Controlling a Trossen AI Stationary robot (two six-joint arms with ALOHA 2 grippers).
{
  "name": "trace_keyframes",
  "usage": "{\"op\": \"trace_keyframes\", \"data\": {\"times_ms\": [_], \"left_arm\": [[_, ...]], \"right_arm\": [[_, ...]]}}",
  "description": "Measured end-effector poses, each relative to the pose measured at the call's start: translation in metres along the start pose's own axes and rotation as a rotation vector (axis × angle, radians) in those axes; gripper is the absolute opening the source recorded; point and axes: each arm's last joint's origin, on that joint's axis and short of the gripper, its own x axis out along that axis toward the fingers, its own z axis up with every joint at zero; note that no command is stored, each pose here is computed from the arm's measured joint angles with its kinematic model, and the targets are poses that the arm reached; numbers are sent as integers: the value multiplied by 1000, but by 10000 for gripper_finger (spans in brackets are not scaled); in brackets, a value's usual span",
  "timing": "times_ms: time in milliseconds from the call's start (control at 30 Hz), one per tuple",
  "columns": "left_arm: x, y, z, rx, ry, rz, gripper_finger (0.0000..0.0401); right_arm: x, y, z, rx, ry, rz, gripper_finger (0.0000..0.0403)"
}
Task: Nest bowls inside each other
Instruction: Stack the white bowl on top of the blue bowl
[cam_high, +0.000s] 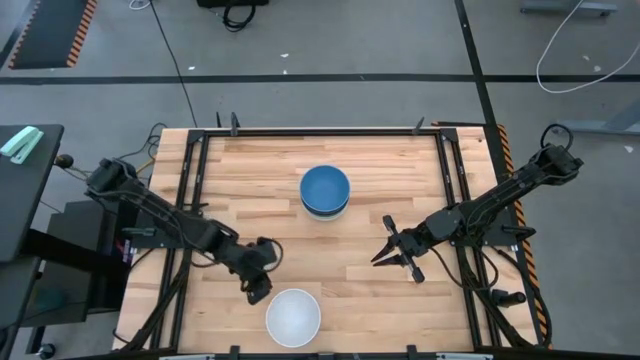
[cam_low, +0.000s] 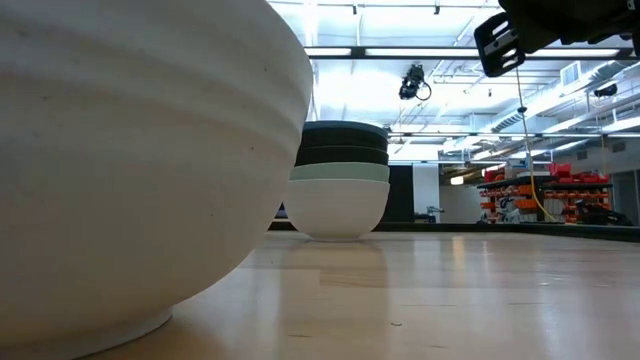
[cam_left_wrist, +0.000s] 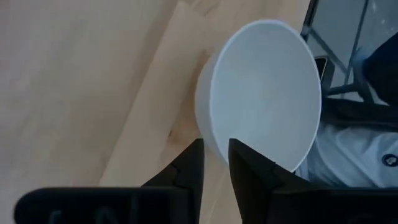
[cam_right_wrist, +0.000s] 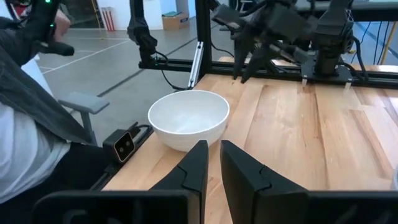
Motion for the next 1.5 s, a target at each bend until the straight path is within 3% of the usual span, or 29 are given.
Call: {"op": "trace_keyframes", "data": {"times_ms": [633, 1067, 1500], "left_arm": [[54, -14, 12, -44, 151, 201, 91], [50, -34, 24, -5, 122, 136, 91], [63, -35, 19, 6, 139, 150, 94]], "right_arm": [[0, 0, -2, 32, 22, -2, 51], [0, 0, -2, 38, 25, -2, 51], [0, 0, -3, 37, 28, -2, 51]]}}
